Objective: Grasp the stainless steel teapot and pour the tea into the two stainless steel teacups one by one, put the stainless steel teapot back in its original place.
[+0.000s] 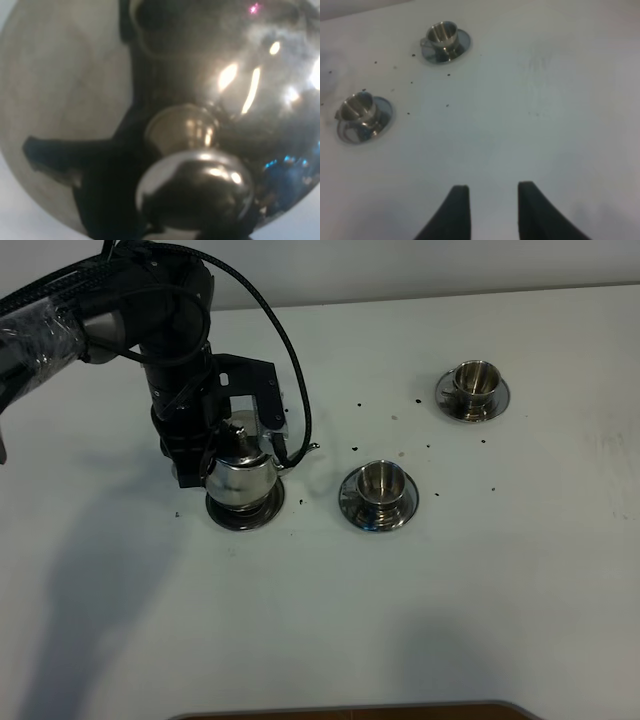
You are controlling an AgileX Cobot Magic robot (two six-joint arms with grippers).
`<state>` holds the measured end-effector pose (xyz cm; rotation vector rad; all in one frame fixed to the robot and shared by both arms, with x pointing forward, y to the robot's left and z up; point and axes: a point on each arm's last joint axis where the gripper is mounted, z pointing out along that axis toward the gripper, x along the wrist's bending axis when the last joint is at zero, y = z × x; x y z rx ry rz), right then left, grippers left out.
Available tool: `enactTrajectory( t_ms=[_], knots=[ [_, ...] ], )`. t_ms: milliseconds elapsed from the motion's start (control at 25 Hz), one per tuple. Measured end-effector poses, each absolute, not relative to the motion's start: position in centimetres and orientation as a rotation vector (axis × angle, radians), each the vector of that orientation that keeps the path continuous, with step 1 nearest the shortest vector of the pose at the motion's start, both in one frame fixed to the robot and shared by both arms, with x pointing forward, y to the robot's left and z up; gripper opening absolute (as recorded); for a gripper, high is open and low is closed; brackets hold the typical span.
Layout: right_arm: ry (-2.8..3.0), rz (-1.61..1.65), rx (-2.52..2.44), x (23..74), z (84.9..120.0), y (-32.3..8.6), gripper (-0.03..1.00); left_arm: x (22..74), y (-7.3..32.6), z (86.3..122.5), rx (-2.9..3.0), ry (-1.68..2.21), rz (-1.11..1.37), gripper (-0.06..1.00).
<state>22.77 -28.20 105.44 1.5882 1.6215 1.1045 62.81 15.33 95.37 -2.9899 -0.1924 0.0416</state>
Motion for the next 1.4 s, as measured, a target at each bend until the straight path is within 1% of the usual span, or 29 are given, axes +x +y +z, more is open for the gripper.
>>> enactTrajectory(
  t_ms=[320,680,800,920,1160,1400],
  knots=[
    [1.622,1.105,1.588,22.8,105.4,-28.2,0.24,63.2,15.1,96.2,-3.030,-0.261,-0.062,0.24],
    [1.622,1.105,1.588,22.8,105.4,-28.2,0.24,63.3,14.7,96.2,-3.071,-0.356,-0.090,0.24],
    [1.622,1.105,1.588,22.8,105.4,-28.2,0.24,63.5,14.3,96.3,-3.090,-0.374,-0.132,0.24],
    [1.622,1.105,1.588,22.8,105.4,-28.2,0.24,63.9,13.4,97.0,-3.108,-0.361,-0.185,0.24],
    [1.622,1.105,1.588,22.8,105.4,-28.2,0.24,65.9,10.3,98.9,-3.141,-0.321,-0.269,0.24],
    [1.622,1.105,1.588,22.8,105.4,-28.2,0.24,68.6,7.3,97.9,-3.180,-0.279,-0.326,0.24]
  ],
)
